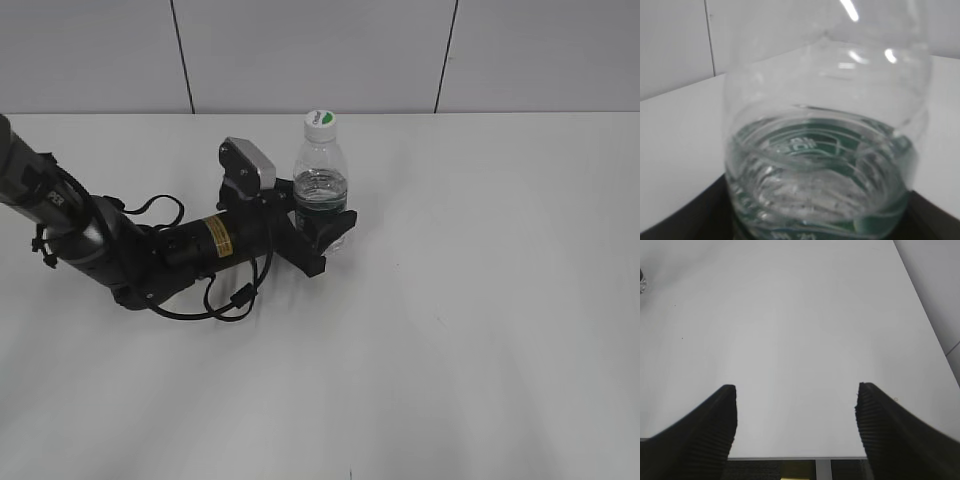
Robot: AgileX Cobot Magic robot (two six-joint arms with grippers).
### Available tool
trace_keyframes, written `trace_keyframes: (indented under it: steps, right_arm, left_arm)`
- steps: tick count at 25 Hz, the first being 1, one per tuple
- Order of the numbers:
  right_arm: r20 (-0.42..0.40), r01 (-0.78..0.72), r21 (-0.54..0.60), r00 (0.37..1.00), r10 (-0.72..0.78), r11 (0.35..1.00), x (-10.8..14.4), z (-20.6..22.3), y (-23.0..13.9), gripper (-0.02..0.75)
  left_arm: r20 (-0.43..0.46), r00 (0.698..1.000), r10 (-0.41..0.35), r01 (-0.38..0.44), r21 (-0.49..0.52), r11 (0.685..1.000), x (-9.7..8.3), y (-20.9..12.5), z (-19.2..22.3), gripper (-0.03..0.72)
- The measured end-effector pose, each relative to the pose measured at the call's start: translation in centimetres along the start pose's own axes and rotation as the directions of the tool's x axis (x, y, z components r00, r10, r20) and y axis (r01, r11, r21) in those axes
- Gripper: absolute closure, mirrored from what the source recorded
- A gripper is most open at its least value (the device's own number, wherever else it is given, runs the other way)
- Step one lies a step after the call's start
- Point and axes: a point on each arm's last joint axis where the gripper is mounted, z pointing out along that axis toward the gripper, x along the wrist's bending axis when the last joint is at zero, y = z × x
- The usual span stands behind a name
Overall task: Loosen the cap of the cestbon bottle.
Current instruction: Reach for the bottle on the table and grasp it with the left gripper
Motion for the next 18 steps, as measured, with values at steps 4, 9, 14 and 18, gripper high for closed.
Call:
trace_keyframes:
  steps: [4, 9, 14, 18]
  right_arm:
    - [0.000, 0.000, 0.000, 1.000, 0.000, 1.000, 0.00, 0.00, 0.00, 0.174]
    - [0.000, 0.000, 0.000, 1.000, 0.000, 1.000, 0.00, 0.00, 0.00, 0.174]
    - [0.000, 0.000, 0.000, 1.000, 0.000, 1.000, 0.00, 0.00, 0.00, 0.174]
    - [0.000, 0.000, 0.000, 1.000, 0.000, 1.000, 0.00, 0.00, 0.00, 0.174]
  left_arm:
    - [0.000, 1.000, -0.002, 0.002, 0.000, 1.000, 0.00, 0.00, 0.00, 0.279]
    - [0.000, 1.000, -0.003, 0.003, -0.002, 1.000, 0.00, 0.02, 0.00, 0.279]
    - [0.015, 1.000, 0.002, -0.001, -0.013, 1.000, -0.10, 0.05, -0.03, 0.279]
    - [0.084, 0.996, 0.032, -0.032, -0.006, 0.999, -0.37, -0.08, -0.35, 0.279]
